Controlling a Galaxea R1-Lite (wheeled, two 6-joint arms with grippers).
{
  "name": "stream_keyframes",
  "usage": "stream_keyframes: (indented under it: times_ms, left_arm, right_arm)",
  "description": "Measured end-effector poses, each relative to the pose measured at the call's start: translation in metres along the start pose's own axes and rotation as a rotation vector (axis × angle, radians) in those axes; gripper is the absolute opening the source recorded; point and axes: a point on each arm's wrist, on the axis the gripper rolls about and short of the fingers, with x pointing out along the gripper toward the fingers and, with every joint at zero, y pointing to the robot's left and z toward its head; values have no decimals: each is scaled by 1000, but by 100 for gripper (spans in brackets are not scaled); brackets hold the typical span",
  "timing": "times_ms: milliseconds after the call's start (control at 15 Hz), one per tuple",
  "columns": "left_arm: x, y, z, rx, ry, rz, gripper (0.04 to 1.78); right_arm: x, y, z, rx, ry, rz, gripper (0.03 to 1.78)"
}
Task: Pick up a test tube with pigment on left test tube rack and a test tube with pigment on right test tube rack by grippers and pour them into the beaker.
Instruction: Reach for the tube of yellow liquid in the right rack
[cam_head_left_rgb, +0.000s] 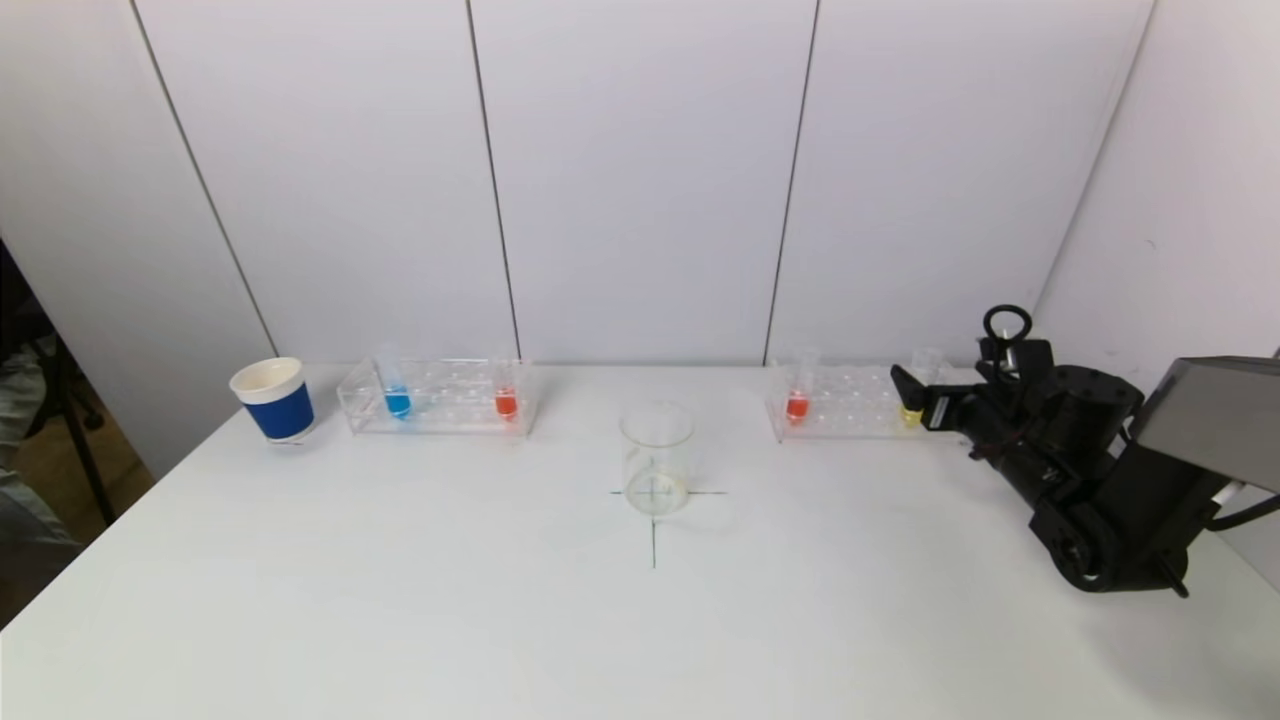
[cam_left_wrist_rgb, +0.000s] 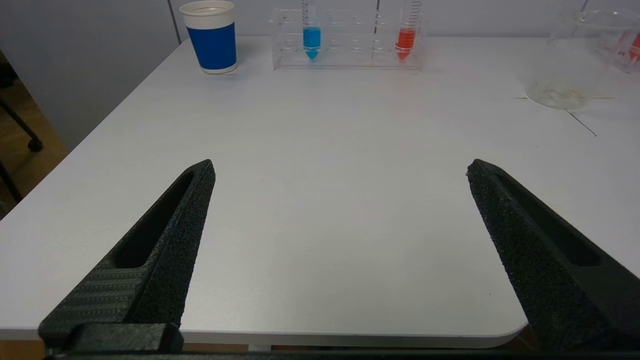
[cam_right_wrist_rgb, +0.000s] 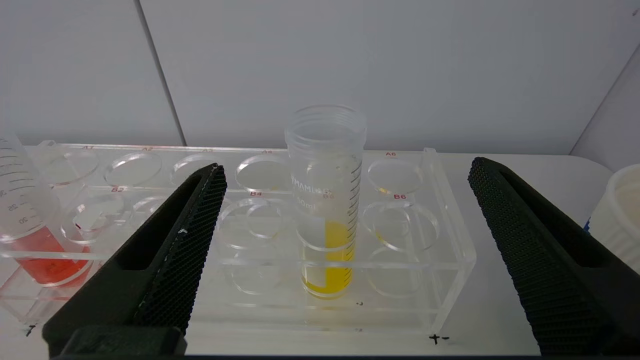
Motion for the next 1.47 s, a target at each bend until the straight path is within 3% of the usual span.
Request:
stream_keyframes:
  times_ms: [1467]
  left_arm:
    - [0, 0, 0, 1, 0, 0, 176]
  right_arm:
    - [15, 7, -3, -5, -33, 14, 176]
